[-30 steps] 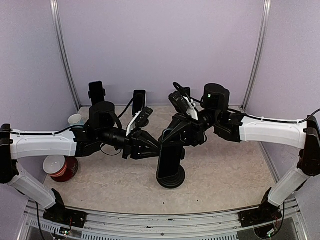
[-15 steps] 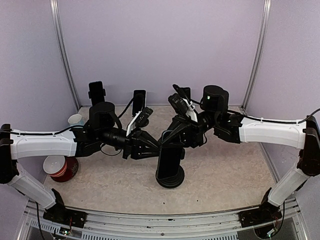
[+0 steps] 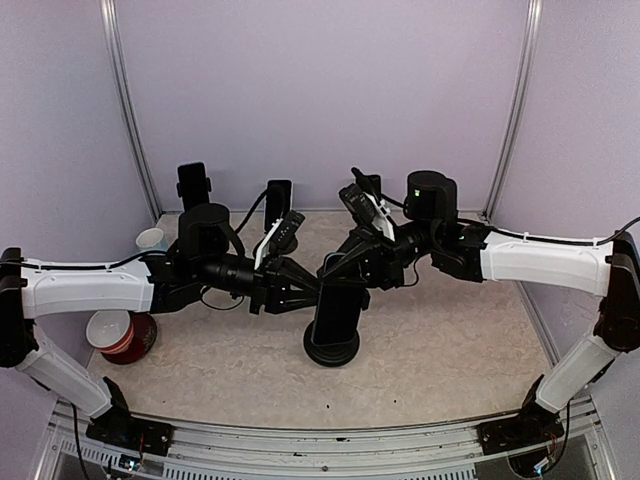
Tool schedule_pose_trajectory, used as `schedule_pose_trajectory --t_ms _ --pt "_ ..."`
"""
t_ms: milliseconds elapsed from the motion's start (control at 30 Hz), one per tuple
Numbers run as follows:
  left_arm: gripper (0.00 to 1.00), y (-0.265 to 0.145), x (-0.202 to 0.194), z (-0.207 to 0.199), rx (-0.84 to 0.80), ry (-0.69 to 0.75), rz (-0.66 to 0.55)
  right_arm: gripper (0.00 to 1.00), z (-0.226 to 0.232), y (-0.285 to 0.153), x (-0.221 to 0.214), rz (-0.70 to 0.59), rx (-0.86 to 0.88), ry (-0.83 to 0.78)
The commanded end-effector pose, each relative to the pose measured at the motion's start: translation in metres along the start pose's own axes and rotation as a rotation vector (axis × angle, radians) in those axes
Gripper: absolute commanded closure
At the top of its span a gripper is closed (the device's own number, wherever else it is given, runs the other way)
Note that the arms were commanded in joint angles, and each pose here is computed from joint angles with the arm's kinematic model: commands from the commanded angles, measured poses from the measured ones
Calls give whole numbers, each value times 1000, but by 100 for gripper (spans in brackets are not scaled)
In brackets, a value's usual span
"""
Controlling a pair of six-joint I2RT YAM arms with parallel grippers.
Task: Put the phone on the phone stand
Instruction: Install the phone on the phone stand.
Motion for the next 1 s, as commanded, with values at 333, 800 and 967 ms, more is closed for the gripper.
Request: schedule_pose_trajectory --t_ms 333,800,967 --pt "100 -19 31 -40 -123 185 -70 100 -7 -30 -30 61 -34 135" --pt "100 -27 37 -40 -108 199 -91 100 -19 -41 -51 127 -98 234" --pt "100 -29 39 -38 -104 198 -98 100 -19 -44 -63 152 -105 268"
Point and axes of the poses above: each gripper's point midway between its finger pads, its own y axis out along the fingers, its own z axis along the line the jaws close on, x = y × z, the point moved 5 cm from there along -y, back along the fingers, and after that the axes turned 12 degrees about -y, right-handed, at the moved point
